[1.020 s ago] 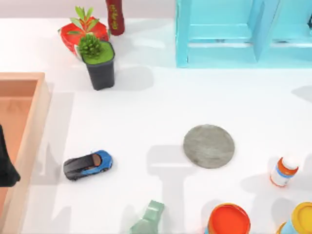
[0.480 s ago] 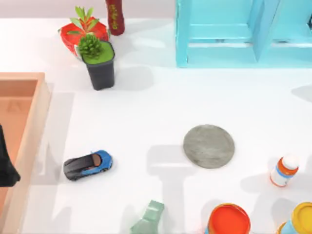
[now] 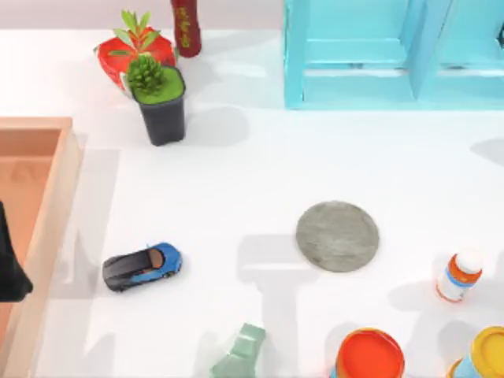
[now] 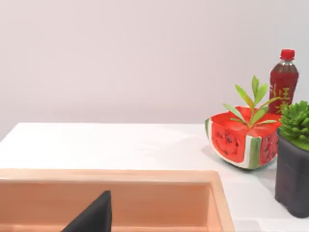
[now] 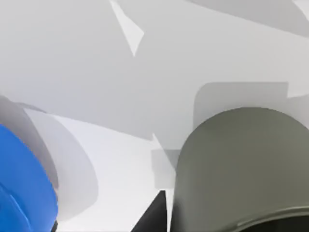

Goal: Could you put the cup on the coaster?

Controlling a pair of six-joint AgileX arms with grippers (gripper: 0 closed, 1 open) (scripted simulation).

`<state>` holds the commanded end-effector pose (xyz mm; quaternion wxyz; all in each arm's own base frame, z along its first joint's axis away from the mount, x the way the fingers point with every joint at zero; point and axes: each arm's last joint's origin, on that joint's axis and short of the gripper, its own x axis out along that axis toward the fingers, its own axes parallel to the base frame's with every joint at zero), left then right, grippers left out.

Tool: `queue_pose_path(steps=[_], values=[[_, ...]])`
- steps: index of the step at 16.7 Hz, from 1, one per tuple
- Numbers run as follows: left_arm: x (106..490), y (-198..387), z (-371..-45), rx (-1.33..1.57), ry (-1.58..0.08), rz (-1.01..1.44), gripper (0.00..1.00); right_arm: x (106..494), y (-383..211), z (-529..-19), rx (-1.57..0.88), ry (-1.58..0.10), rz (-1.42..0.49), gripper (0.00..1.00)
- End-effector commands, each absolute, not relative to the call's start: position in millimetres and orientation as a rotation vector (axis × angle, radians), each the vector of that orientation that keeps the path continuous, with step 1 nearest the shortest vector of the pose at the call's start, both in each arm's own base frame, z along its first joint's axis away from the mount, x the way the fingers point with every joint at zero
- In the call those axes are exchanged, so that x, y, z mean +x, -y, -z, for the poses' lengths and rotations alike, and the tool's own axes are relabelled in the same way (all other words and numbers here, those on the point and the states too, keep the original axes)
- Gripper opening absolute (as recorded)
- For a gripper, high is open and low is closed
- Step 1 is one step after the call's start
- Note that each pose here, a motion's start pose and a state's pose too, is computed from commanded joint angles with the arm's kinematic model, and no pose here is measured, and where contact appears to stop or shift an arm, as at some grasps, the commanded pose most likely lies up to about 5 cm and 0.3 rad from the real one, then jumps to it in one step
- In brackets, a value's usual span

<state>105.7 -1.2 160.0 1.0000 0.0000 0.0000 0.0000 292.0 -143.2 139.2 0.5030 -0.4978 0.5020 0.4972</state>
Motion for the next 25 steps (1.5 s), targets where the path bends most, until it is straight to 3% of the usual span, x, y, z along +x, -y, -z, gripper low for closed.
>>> queue_pose_path(steps=[2, 14, 20, 25], values=[[106, 1, -160, 0.000, 0.000, 0.000, 1.00, 292, 143, -139, -1.202, -1.212, -1.201, 0.00], [106, 1, -160, 0.000, 0.000, 0.000, 1.00, 302, 134, -145, -1.196, -1.221, -1.171, 0.00], [106, 1, -160, 0.000, 0.000, 0.000, 1.00, 346, 72, -152, -1.044, -1.328, -1.044, 0.00], [106, 1, -160, 0.000, 0.000, 0.000, 1.00, 377, -7, -155, -0.765, -1.504, -0.782, 0.00]])
